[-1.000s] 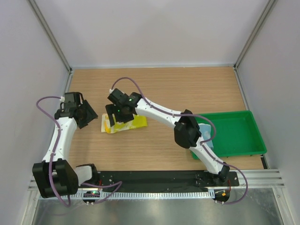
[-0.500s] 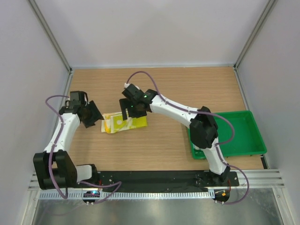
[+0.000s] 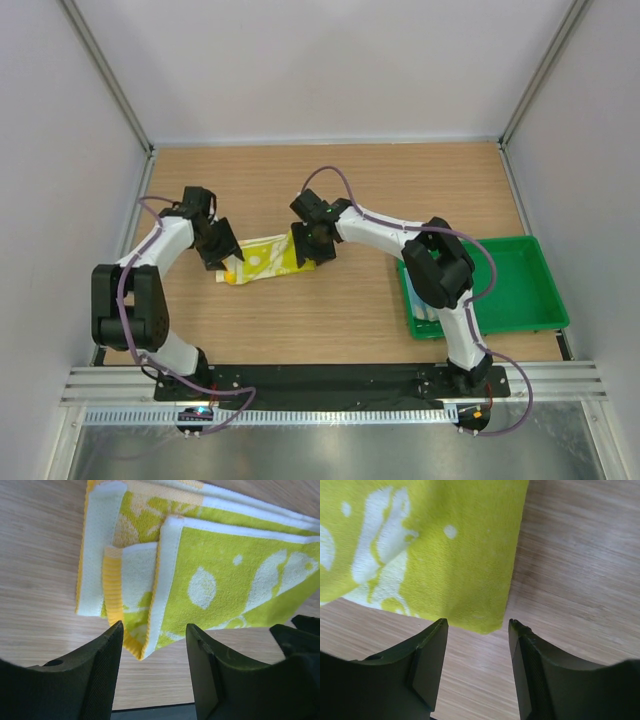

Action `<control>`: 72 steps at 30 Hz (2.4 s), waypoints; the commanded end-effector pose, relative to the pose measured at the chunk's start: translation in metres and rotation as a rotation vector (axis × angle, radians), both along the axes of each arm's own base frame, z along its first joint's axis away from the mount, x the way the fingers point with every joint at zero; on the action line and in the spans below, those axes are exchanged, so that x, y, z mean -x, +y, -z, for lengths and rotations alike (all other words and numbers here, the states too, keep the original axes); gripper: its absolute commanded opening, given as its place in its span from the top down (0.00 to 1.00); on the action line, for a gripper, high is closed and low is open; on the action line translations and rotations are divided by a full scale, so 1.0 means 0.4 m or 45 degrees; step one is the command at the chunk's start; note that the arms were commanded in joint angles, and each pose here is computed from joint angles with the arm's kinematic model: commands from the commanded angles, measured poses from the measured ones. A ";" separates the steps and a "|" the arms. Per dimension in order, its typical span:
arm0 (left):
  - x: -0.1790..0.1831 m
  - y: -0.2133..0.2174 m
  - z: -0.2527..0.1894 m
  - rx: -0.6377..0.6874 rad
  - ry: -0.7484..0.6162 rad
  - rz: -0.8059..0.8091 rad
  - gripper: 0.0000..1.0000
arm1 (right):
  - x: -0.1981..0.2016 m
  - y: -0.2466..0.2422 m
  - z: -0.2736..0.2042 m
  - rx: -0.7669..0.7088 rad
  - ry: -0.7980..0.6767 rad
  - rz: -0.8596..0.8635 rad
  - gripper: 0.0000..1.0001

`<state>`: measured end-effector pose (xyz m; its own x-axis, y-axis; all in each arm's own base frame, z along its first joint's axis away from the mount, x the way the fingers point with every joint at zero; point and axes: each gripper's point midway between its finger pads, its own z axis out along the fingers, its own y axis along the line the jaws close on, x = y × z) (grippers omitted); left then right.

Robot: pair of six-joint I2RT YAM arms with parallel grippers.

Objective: Roll the towels

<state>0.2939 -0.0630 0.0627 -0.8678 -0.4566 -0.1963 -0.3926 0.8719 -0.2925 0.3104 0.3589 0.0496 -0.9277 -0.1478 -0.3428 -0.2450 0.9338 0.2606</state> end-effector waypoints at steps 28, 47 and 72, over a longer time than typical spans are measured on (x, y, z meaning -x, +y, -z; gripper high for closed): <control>-0.146 0.013 0.001 -0.214 -0.043 -0.013 1.00 | 0.148 -0.074 0.147 -0.019 0.165 -0.068 0.69; -0.099 0.103 -0.038 -0.464 -0.027 -0.110 0.58 | 0.117 -0.022 -0.117 -0.203 -0.017 -0.197 0.67; 0.012 -0.057 0.089 -0.291 0.031 -0.009 0.70 | -0.023 -0.048 0.116 -0.309 0.243 -0.053 0.87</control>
<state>0.2739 -0.0908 0.0220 -0.8952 -0.3893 -0.2171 -0.3851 0.9207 -0.0631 0.3298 0.3567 0.0177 -0.9699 -0.1178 -0.2133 -0.2213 0.7921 0.5689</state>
